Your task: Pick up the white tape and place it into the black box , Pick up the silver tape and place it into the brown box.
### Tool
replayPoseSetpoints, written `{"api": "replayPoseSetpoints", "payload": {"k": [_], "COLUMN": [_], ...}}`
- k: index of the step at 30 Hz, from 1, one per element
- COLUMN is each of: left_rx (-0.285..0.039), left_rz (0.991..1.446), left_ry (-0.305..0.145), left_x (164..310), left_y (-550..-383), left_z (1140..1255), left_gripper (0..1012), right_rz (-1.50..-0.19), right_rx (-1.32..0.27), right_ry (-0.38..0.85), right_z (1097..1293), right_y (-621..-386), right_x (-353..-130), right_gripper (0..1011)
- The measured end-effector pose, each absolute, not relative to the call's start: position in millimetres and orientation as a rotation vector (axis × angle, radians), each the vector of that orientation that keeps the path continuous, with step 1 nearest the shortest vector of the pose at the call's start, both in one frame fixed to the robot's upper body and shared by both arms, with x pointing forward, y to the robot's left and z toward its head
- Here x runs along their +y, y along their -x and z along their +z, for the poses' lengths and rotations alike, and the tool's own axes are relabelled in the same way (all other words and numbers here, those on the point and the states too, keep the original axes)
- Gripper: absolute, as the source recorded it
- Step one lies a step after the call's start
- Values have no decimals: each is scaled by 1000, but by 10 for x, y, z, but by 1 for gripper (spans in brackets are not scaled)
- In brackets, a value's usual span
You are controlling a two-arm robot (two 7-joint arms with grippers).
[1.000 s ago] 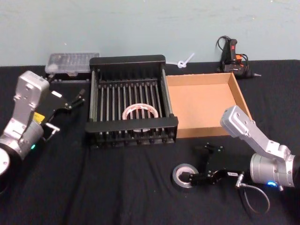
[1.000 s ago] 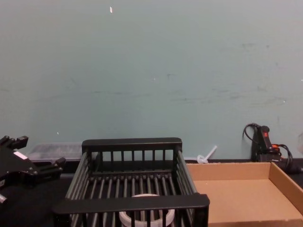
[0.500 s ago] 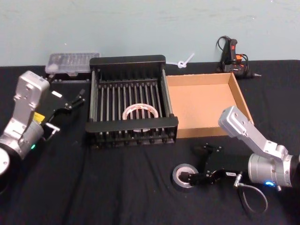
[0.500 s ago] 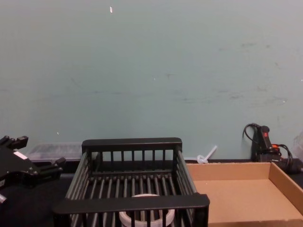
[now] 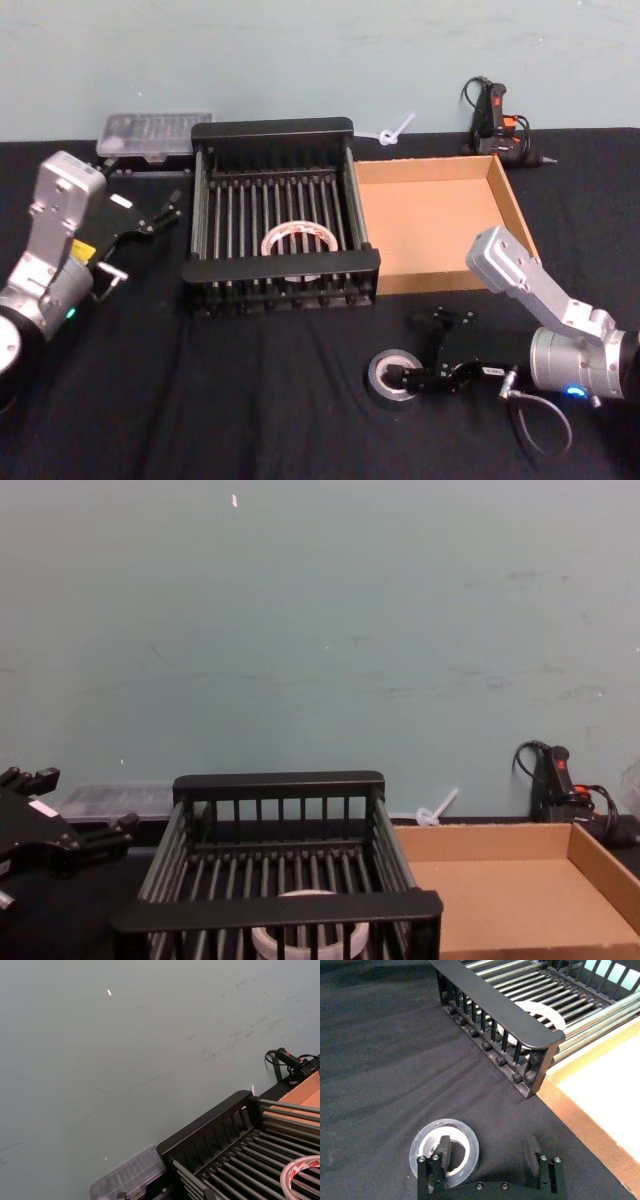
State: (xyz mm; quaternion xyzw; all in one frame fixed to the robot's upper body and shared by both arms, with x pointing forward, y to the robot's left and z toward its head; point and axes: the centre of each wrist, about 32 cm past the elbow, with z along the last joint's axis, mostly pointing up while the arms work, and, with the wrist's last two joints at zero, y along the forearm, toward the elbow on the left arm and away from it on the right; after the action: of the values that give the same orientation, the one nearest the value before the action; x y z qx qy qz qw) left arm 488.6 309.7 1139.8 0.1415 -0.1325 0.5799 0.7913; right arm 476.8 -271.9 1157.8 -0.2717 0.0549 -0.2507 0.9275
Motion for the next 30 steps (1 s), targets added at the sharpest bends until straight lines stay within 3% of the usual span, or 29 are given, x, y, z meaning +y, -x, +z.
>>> {"api": "replayPoseSetpoints", "payload": {"k": [7, 27, 30], "left_rx": [-285, -285, -285], "left_rz": [1248, 1248, 1248], "left_ry": [-305, -304, -304], "left_x": [3097, 3097, 3097], "left_y": [-4886, -4886, -4886], "left_z": [11398, 11398, 11398], "left_gripper": [1001, 1001, 1001], "right_rz": [-513, -513, -513], "right_rx": [112, 112, 112], "right_ry": [557, 556, 556], "right_z": [11578, 11579, 11578], "right_y": [-4767, -4767, -4767], "right_x": [-2719, -2719, -2719], "right_gripper": [800, 161, 158]}}
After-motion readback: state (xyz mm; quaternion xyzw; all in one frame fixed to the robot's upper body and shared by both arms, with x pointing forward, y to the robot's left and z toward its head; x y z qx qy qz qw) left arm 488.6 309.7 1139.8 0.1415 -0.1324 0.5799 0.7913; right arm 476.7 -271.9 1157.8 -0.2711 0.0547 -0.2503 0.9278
